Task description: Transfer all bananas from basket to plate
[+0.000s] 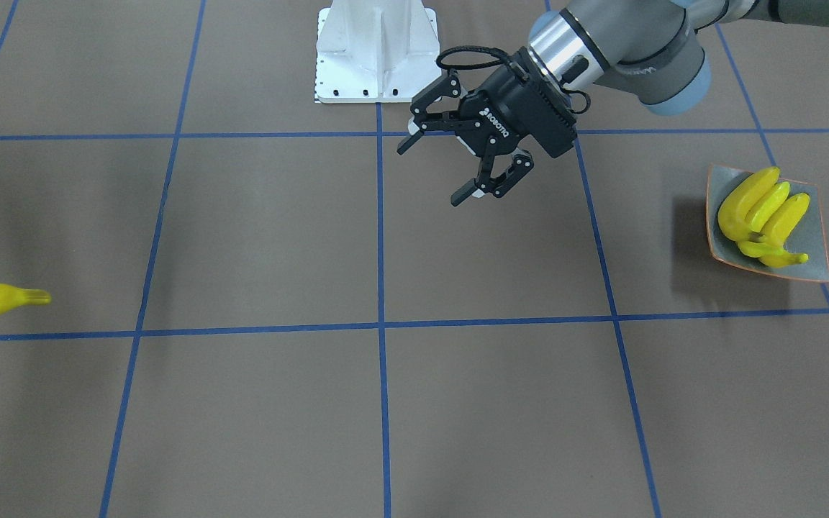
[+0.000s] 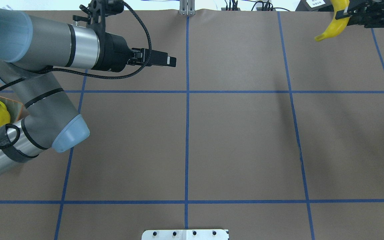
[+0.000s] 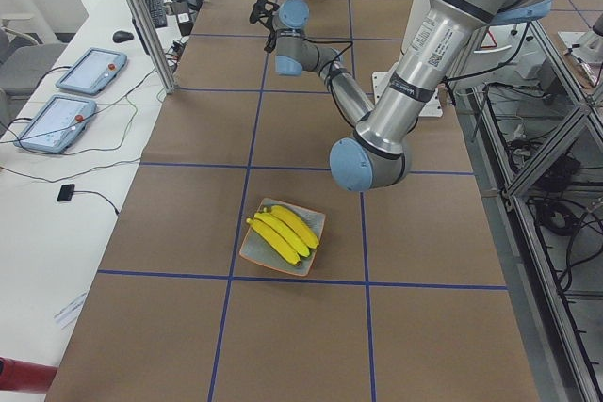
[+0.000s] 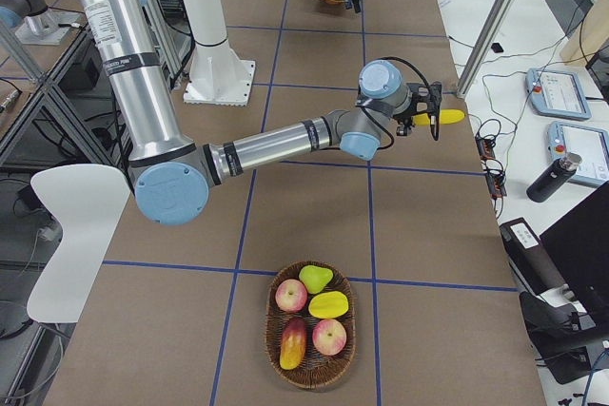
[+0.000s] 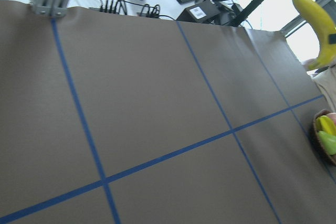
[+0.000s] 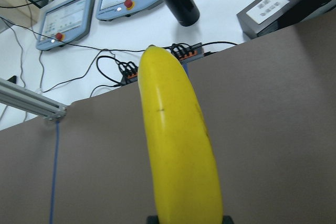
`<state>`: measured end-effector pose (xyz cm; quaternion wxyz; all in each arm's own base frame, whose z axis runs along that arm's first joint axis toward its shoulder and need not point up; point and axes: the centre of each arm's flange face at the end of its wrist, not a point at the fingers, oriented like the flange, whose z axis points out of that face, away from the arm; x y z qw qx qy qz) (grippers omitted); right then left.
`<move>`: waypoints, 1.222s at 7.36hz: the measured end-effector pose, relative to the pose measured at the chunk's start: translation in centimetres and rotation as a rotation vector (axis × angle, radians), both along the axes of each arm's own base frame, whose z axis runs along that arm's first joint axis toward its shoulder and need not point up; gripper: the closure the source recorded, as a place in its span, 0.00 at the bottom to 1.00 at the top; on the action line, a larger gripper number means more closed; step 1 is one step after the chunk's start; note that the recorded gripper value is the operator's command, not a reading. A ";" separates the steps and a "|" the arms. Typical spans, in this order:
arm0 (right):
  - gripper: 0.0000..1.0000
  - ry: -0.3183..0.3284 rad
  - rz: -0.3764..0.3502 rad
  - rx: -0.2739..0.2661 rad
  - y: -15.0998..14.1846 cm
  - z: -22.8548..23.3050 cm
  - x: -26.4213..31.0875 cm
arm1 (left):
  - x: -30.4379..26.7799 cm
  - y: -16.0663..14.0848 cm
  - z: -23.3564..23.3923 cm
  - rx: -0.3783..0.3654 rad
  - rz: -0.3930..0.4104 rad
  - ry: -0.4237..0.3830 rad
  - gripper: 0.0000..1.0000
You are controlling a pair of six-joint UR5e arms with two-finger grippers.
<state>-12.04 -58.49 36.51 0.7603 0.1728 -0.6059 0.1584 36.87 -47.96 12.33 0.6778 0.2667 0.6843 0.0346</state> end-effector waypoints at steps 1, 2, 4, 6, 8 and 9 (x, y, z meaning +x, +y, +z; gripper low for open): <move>1.00 -0.031 -0.025 0.041 1.2 -2.4 -1.5 | 0.0 -0.2 -1.6 -0.062 -0.019 0.048 0.00; 1.00 -0.053 -0.045 0.082 2.6 -4.6 -2.5 | 0.0 -0.3 -2.7 -0.141 -0.043 0.096 0.00; 1.00 -0.078 -0.076 0.151 5.2 -7.8 -5.5 | 1.6 -0.5 -4.2 -0.291 -0.082 0.180 0.00; 1.00 -0.089 -0.081 0.216 8.4 -10.2 -11.8 | 3.1 -0.1 -6.3 -0.436 -0.108 0.281 0.00; 1.00 -0.078 -0.059 0.291 11.4 -11.7 -17.1 | 4.6 0.2 -7.2 -0.516 -0.148 0.345 0.00; 1.00 -0.069 -0.042 0.327 12.7 -12.3 -19.0 | 5.4 0.2 -7.6 -0.533 -0.155 0.354 0.00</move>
